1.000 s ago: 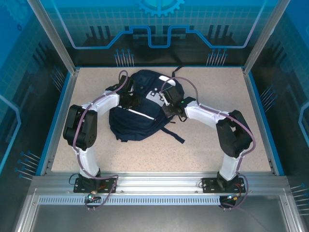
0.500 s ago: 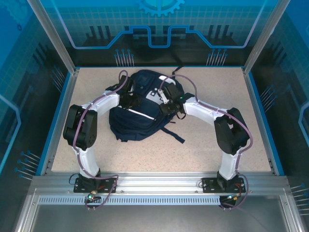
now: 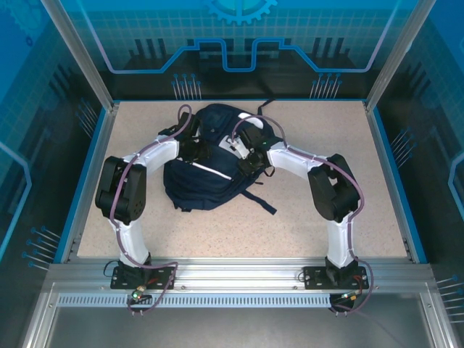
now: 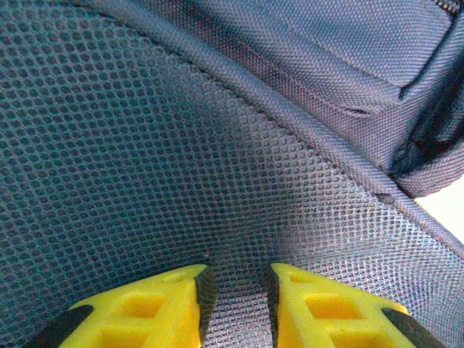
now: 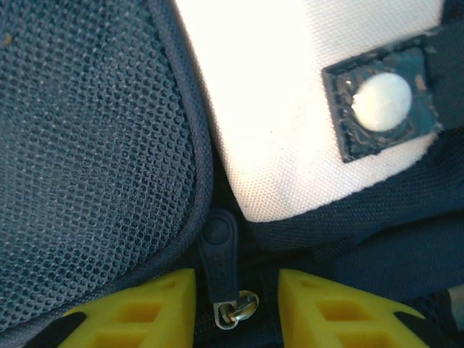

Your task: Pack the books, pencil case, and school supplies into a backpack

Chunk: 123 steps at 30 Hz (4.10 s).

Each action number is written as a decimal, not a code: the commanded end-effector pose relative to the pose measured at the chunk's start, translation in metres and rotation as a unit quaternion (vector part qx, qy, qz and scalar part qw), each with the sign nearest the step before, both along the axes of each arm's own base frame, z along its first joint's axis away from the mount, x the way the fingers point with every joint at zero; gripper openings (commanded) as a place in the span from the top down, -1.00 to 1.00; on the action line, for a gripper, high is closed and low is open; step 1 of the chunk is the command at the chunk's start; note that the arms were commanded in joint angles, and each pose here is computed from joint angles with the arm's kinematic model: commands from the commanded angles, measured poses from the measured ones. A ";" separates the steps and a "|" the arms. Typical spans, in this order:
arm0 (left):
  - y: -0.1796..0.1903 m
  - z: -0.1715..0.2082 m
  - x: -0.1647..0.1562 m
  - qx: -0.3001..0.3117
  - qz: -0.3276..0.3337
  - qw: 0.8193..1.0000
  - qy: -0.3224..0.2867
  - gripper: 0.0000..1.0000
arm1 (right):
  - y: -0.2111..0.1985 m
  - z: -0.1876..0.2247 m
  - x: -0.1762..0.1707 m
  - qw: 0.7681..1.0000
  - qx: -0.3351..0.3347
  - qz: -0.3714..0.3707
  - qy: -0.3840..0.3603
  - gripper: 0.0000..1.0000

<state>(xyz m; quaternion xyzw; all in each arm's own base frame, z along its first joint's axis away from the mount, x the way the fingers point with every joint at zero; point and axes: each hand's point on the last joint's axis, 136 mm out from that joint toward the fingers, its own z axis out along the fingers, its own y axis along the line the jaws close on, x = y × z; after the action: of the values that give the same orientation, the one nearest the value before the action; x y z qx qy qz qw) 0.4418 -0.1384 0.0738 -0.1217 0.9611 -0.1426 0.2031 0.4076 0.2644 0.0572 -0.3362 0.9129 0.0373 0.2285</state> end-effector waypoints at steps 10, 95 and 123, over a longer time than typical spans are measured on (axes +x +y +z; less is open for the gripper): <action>0.028 -0.063 -0.039 0.049 0.013 0.992 0.112 0.39 | -0.005 0.014 0.019 0.994 0.083 -0.059 -0.030 1.00; -0.068 -0.040 -0.028 -0.020 -0.051 0.996 0.070 0.54 | 0.014 0.014 -0.003 0.965 0.218 -0.041 0.138 0.45; -0.069 -0.052 -0.029 -0.023 -0.034 0.995 0.089 0.57 | 0.039 0.020 -0.069 0.951 0.265 0.030 0.154 1.00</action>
<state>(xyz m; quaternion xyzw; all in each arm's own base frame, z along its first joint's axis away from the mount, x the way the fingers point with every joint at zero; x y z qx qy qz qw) 0.4303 -0.2233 0.0680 -0.0872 0.9599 -0.2103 0.1634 0.3444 0.2952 0.0604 -0.2799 0.8931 0.3183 0.1508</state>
